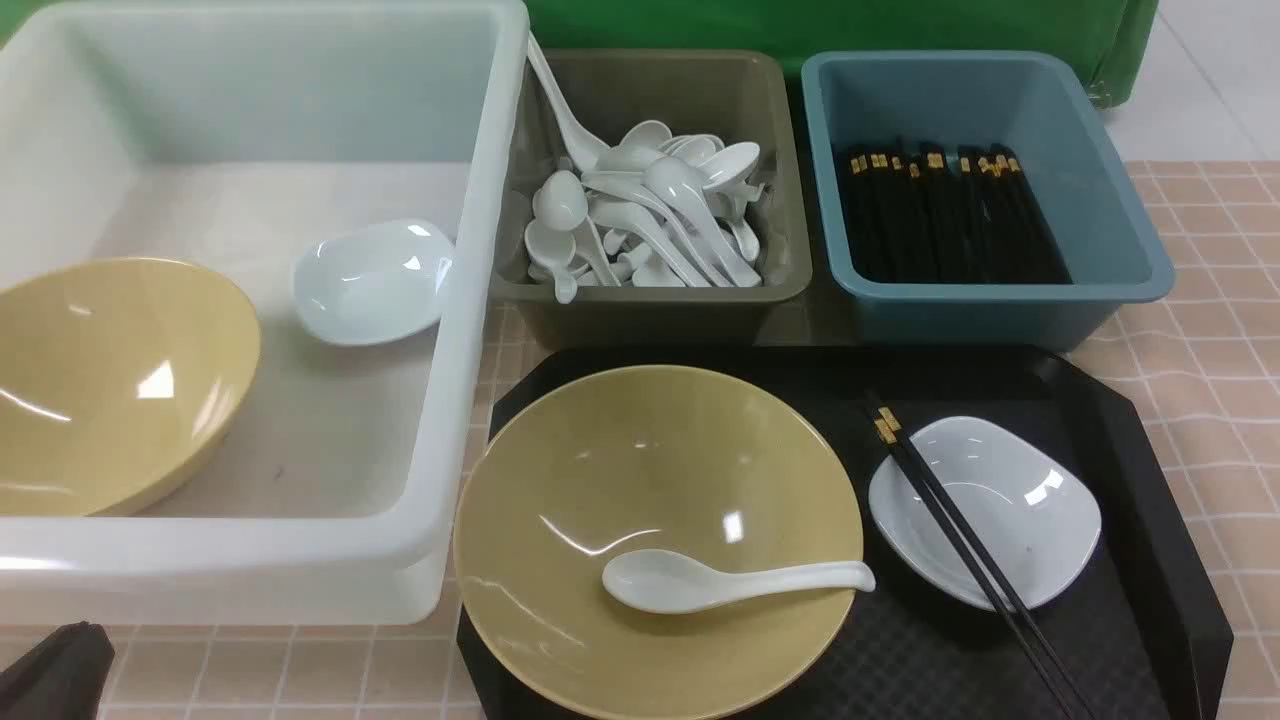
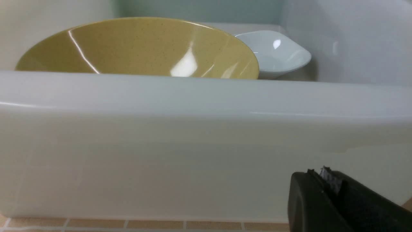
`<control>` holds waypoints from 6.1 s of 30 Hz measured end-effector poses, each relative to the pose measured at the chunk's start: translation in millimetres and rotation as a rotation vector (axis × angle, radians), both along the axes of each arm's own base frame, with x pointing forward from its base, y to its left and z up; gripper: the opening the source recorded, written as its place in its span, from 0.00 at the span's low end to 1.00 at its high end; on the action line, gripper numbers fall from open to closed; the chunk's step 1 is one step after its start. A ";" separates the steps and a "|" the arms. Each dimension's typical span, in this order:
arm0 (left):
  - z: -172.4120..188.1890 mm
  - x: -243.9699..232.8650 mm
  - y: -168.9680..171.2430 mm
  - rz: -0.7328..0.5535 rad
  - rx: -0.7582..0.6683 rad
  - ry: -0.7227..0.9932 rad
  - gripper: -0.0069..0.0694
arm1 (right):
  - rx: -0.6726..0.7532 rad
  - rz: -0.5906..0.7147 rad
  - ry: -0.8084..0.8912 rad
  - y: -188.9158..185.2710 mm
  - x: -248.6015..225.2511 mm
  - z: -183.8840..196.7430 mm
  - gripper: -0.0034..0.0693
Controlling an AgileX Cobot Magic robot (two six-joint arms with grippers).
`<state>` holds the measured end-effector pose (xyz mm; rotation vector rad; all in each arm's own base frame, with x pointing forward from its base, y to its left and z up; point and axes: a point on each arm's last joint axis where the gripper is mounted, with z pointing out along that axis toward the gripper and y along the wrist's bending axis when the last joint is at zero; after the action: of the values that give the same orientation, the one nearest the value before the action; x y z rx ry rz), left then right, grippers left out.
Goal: On brown table put chopsticks spoon bowls plates into blue grey white boxes.
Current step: 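Move the grippers toward the tableware on the black tray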
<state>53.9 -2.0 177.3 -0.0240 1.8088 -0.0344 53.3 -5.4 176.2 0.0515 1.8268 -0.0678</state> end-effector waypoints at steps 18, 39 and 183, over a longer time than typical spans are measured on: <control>0.0 0.0 0.0 0.000 0.000 0.000 0.10 | 0.000 0.000 0.000 0.0 0.0 0.0 0.37; 0.0 0.0 0.0 0.000 0.000 0.000 0.10 | 0.000 0.000 0.000 0.0 0.0 0.0 0.37; 175.4 134.5 -181.6 -0.965 0.681 0.735 0.10 | -0.315 0.533 1.107 149.9 251.2 16.1 0.28</control>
<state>188.3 -183.6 352.7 1.4784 2.2919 -0.1011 304.5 144.5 192.3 -0.8430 2.8325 0.0006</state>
